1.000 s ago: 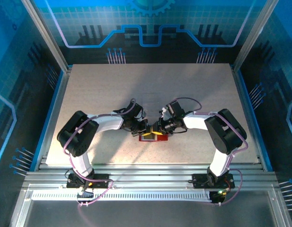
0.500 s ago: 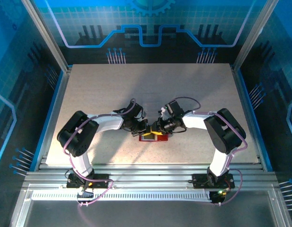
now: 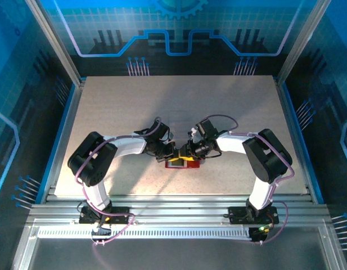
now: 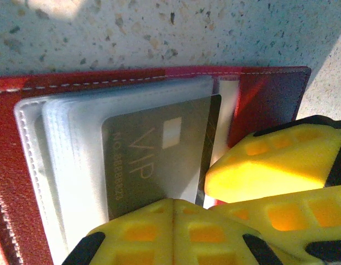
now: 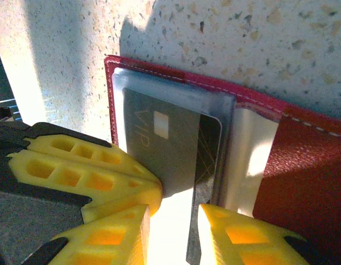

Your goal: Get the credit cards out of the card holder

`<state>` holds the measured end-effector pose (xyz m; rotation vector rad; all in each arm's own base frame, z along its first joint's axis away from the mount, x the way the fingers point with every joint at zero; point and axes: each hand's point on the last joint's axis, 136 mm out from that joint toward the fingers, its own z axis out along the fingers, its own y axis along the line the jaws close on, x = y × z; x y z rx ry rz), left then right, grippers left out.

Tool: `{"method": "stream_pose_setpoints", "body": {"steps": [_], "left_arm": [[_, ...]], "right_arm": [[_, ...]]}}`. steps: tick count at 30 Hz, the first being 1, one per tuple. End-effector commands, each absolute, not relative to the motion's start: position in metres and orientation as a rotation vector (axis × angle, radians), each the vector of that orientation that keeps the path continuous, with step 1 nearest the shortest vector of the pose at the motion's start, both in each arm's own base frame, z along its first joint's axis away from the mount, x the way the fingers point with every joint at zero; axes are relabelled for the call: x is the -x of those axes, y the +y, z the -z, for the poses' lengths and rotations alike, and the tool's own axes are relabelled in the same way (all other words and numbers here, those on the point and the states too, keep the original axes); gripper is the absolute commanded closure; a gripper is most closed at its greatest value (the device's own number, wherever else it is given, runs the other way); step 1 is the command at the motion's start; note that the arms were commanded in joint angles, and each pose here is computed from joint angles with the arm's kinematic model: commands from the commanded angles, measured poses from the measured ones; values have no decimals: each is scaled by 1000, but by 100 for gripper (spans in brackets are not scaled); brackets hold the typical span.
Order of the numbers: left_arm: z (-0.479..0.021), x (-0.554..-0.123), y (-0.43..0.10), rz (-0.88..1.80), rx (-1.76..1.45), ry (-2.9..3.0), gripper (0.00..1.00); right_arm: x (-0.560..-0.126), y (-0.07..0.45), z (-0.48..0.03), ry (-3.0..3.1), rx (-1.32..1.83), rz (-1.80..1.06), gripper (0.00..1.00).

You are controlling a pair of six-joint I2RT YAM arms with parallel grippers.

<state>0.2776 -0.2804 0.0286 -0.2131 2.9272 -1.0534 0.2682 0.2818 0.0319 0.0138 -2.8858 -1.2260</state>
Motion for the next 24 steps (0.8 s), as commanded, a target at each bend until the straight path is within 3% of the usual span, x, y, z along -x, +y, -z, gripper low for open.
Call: {"method": "stream_pose_setpoints", "body": {"steps": [1, 24], "left_arm": [[-25, -269, -274, 1037, 210, 2963, 94], [-21, -268, -273, 1021, 213, 2977, 94]], "right_arm": [[-264, 282, -35, -2898, -44, 1186, 71], [-273, 282, -54, -2890, 3, 1314, 71]]}}
